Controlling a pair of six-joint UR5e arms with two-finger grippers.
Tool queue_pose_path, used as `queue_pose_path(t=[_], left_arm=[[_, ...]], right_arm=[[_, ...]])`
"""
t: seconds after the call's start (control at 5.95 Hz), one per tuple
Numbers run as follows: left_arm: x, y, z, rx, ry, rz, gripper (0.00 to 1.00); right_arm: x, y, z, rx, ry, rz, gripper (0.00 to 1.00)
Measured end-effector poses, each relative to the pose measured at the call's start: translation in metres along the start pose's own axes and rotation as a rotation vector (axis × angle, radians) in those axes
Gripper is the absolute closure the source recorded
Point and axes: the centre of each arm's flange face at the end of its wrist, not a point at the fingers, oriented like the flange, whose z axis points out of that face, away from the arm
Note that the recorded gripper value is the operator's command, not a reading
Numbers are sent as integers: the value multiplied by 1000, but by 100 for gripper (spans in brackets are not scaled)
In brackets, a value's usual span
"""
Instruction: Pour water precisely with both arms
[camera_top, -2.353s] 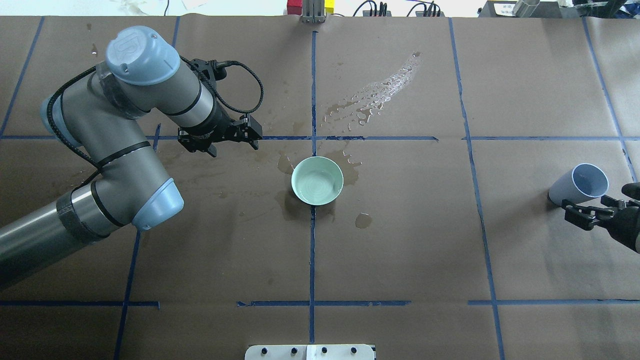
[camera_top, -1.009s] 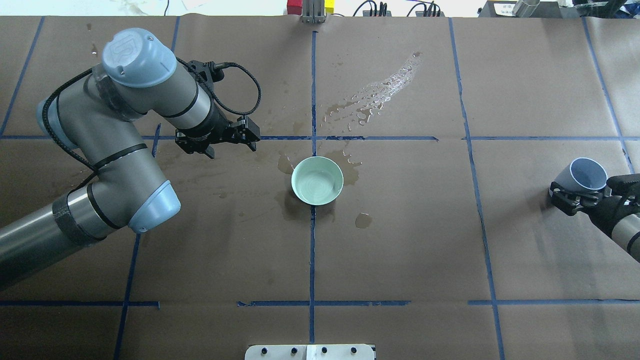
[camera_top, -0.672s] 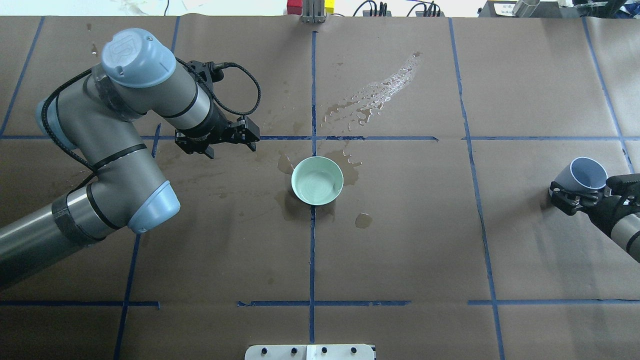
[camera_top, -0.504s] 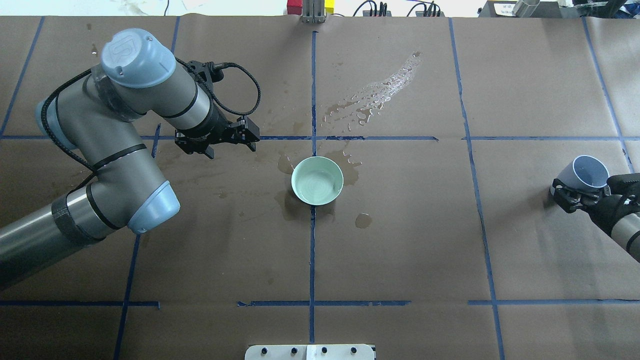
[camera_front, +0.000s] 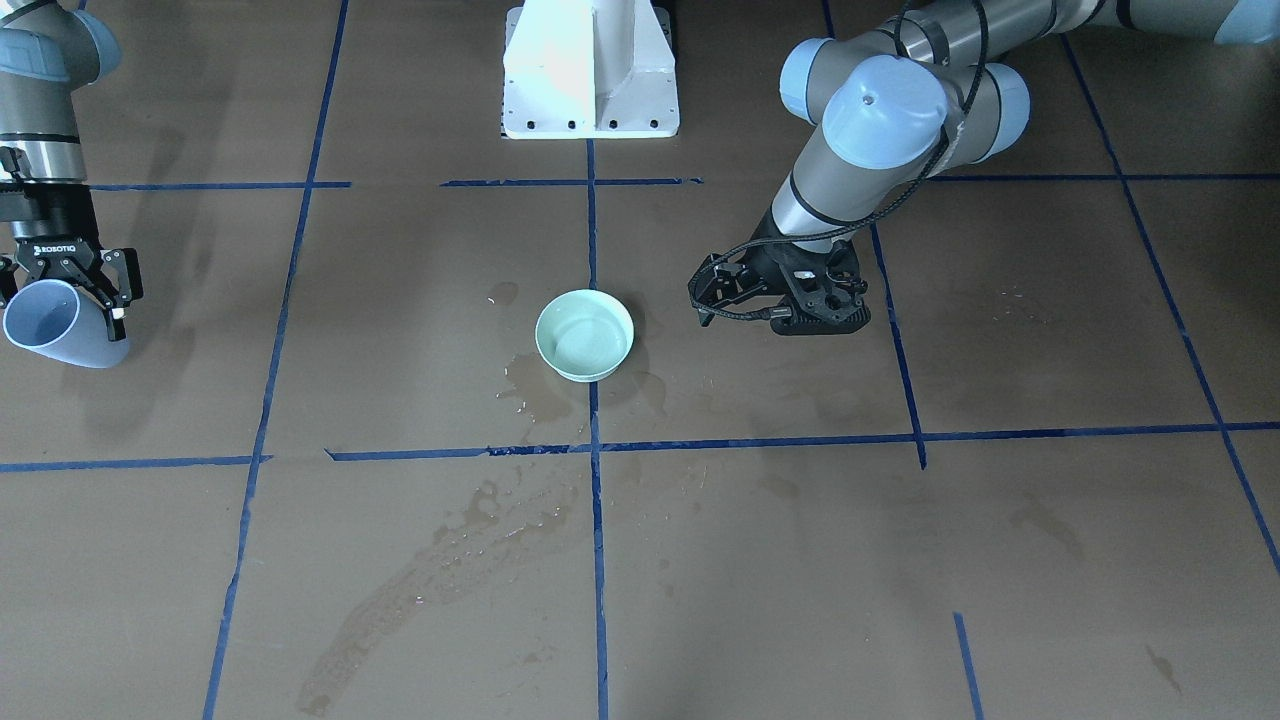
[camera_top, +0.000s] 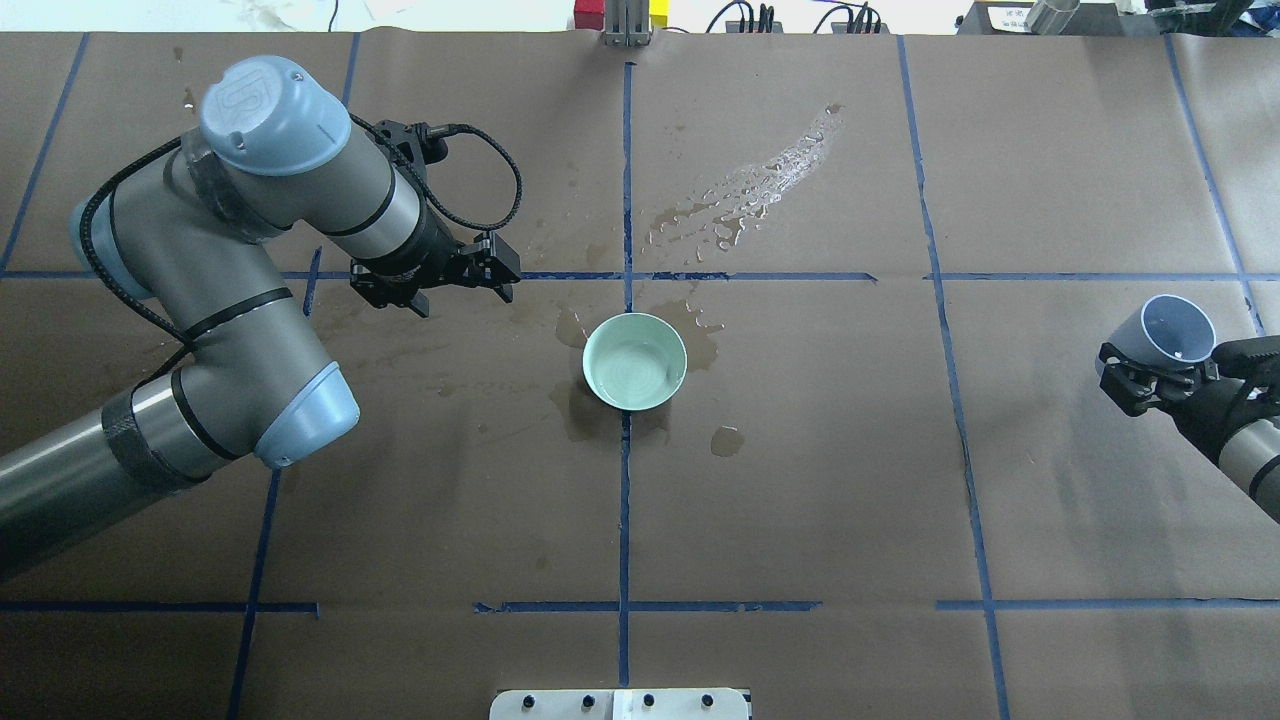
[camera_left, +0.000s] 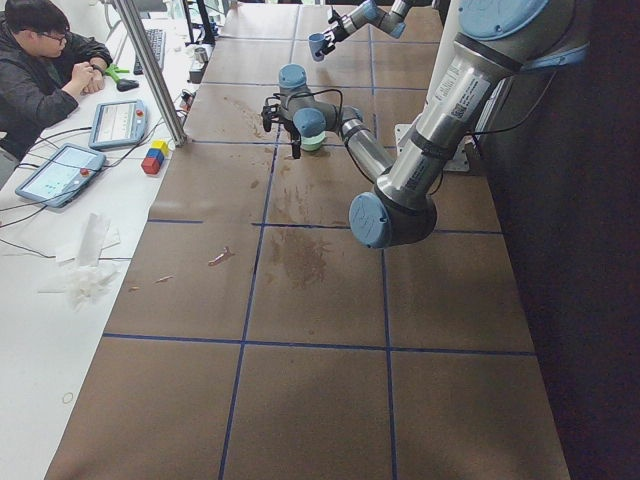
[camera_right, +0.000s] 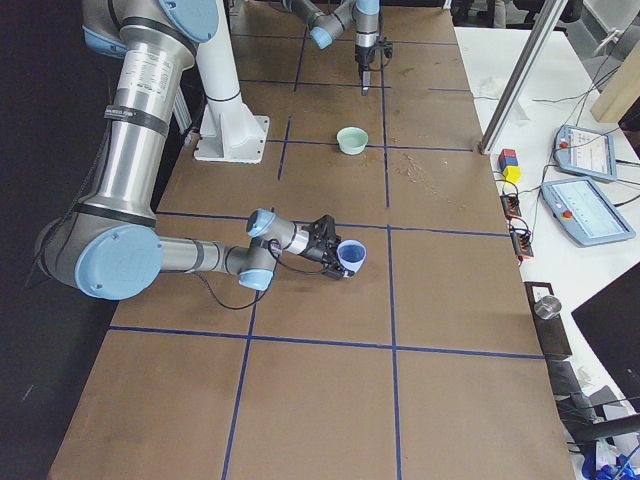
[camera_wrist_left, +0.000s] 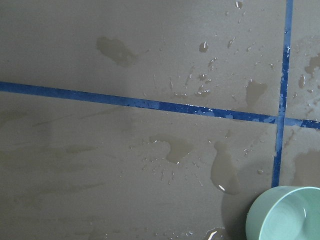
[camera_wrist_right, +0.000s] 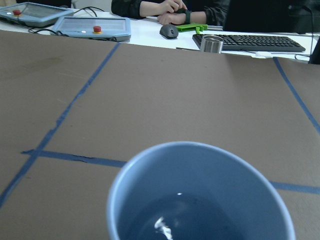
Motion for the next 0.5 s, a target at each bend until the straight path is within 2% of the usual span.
queue_pose_path(t=[0.34, 0.5], left_arm=[[0, 0, -1, 0, 1, 0, 0], [0, 0, -1, 1, 2, 0, 0]], right_arm=[[-45, -37, -13, 58, -78, -138, 87], [-69, -49, -8, 72, -96, -159, 88]])
